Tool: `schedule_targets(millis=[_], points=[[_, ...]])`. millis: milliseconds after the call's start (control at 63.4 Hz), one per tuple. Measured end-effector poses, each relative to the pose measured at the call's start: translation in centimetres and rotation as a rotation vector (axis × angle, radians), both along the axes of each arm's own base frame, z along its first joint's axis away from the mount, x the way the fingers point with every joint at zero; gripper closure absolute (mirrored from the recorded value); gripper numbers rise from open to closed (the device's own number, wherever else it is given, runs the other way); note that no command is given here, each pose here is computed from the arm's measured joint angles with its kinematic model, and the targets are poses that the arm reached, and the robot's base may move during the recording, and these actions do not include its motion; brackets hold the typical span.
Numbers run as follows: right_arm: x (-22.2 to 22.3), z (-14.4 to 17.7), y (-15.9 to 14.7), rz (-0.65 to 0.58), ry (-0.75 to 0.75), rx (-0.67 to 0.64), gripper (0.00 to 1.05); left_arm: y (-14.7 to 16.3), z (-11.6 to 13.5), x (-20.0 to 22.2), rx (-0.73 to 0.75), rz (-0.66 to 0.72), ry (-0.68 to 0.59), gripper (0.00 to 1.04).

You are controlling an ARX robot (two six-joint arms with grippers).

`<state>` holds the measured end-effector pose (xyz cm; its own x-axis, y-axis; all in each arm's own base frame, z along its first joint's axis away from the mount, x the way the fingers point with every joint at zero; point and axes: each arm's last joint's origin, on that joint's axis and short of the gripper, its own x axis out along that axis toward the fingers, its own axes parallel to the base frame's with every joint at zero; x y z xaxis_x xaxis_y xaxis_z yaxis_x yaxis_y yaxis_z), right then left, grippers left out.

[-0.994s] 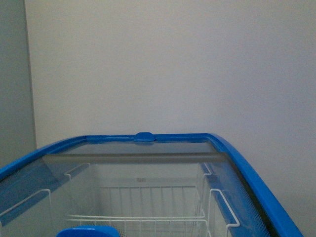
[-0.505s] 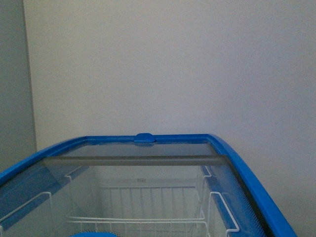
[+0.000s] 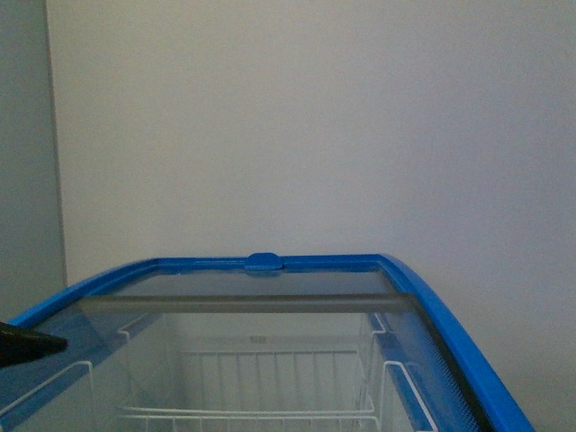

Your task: Put drink in fridge

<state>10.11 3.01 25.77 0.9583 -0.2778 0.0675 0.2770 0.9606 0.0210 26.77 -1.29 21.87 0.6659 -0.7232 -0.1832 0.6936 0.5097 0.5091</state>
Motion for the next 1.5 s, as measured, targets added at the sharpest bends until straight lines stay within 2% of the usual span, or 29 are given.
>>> schedule_targets(millis=[237,552,663,915,1199,1341,1499], points=[[0.0,0.0,0.0,0.0,0.0,0.0,0.65,-1.6,-0.7,2.5,0.124,-0.098,-0.001,0.08],[0.0,0.0,0.0,0.0,0.0,0.0,0.65,-2.7,-1.3,5.9,0.176,-0.105,-0.068,0.08],[0.0,0.0,0.0,0.001,0.0,0.0,0.65,-3.1,-0.8,8.1,0.181,-0.102,-0.103,0.08],[0.0,0.0,0.0,0.0,0.0,0.0,0.65,-3.8,1.2,13.5,0.232,-0.02,-0.197,0.08],[0.0,0.0,0.0,0.001,0.0,0.0,0.65,-5.2,4.3,19.1,0.249,0.166,-0.376,0.08],[0.0,0.0,0.0,0.0,0.0,0.0,0.65,-5.6,5.2,20.0,0.201,0.26,-0.44,0.08],[0.0,0.0,0.0,0.001,0.0,0.0,0.65,-5.4,5.7,19.7,0.121,0.338,-0.396,0.08]])
